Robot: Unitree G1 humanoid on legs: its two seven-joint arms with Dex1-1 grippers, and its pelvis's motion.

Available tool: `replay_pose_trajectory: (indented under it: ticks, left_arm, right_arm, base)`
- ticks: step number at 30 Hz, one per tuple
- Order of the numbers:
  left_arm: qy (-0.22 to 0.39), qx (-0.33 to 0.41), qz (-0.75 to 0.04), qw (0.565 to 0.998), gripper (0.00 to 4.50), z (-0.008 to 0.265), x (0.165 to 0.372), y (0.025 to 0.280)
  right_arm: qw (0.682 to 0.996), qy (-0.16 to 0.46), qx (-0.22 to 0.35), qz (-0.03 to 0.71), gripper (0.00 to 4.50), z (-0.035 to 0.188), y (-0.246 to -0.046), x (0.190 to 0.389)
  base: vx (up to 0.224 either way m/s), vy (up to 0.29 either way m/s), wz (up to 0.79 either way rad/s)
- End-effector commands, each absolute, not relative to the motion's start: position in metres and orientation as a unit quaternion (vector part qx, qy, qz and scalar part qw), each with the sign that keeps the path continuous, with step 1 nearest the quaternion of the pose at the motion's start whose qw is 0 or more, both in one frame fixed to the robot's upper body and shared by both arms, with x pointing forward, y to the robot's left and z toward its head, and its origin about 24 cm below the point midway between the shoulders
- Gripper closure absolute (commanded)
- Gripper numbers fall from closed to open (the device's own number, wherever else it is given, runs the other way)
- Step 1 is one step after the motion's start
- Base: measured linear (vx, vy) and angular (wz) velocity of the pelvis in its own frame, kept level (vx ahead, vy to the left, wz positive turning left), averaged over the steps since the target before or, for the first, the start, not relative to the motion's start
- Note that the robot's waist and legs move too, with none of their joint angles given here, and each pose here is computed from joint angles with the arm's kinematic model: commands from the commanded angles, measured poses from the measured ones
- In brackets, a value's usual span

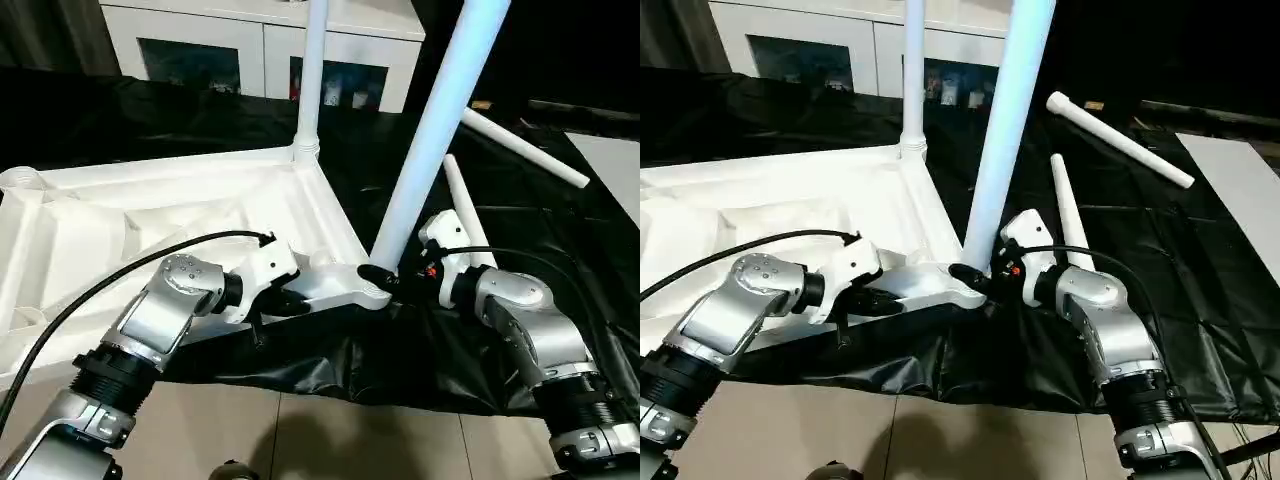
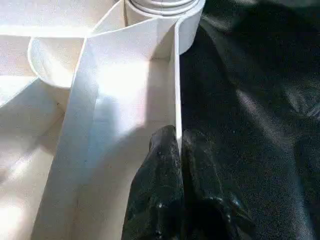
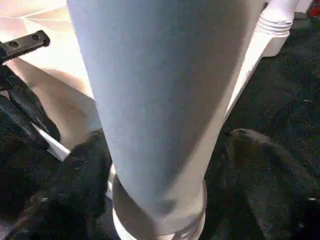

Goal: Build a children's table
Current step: Rotate leg to tighten

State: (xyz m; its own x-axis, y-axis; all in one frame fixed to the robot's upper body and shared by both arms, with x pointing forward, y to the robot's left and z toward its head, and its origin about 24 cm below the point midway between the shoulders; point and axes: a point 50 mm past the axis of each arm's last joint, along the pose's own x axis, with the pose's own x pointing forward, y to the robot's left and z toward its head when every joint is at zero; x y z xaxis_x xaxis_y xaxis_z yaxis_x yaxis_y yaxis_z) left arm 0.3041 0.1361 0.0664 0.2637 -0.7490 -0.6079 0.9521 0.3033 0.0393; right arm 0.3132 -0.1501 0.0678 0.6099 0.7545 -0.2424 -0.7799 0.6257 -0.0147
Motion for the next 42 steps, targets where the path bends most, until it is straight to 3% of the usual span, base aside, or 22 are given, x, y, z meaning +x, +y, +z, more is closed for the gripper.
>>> replay_pose_trajectory:
  ticks: [1, 8, 14, 19, 32, 38, 42]
  left_arm:
    - [0.243, 0.214, -0.567, 0.757, 4.50, 0.069, 0.304, 0.130]
    - [0.243, 0.215, -0.567, 0.757, 4.50, 0.069, 0.304, 0.130]
    - [0.243, 0.214, -0.569, 0.756, 4.50, 0.069, 0.303, 0.130]
    - [0.243, 0.214, -0.567, 0.757, 4.50, 0.069, 0.303, 0.130]
    - [0.243, 0.215, -0.566, 0.758, 4.50, 0.069, 0.304, 0.130]
    - [0.248, 0.204, -0.497, 0.806, 4.50, 0.065, 0.318, 0.123]
    - [0.251, 0.184, -0.410, 0.857, 4.50, 0.060, 0.333, 0.097]
  right_arm:
    - [0.900, 0.117, -0.057, 0.415, 1.04, 0.066, -0.159, 0.315]
    - [0.900, 0.131, -0.050, 0.414, 1.55, 0.060, -0.159, 0.313]
    - [0.902, 0.140, -0.037, 0.407, 2.26, 0.055, -0.159, 0.313]
    - [0.907, 0.152, -0.019, 0.393, 2.51, 0.051, -0.162, 0.313]
    - [0.897, 0.207, -0.020, 0.389, 2.55, 0.034, -0.164, 0.308]
    - [0.938, 0.253, 0.009, 0.235, 2.55, 0.013, -0.163, 0.322]
    - [0.949, 0.290, 0.061, 0.108, 2.56, -0.006, -0.140, 0.330]
  base:
    - [0.000, 0.000, 0.00]
    - [0.000, 0.000, 0.00]
    - [0.000, 0.000, 0.00]
    - [0.000, 0.000, 0.00]
    - [0.000, 0.000, 0.00]
    - [0.000, 0.000, 0.00]
    - [-0.013, 0.001, -0.01]
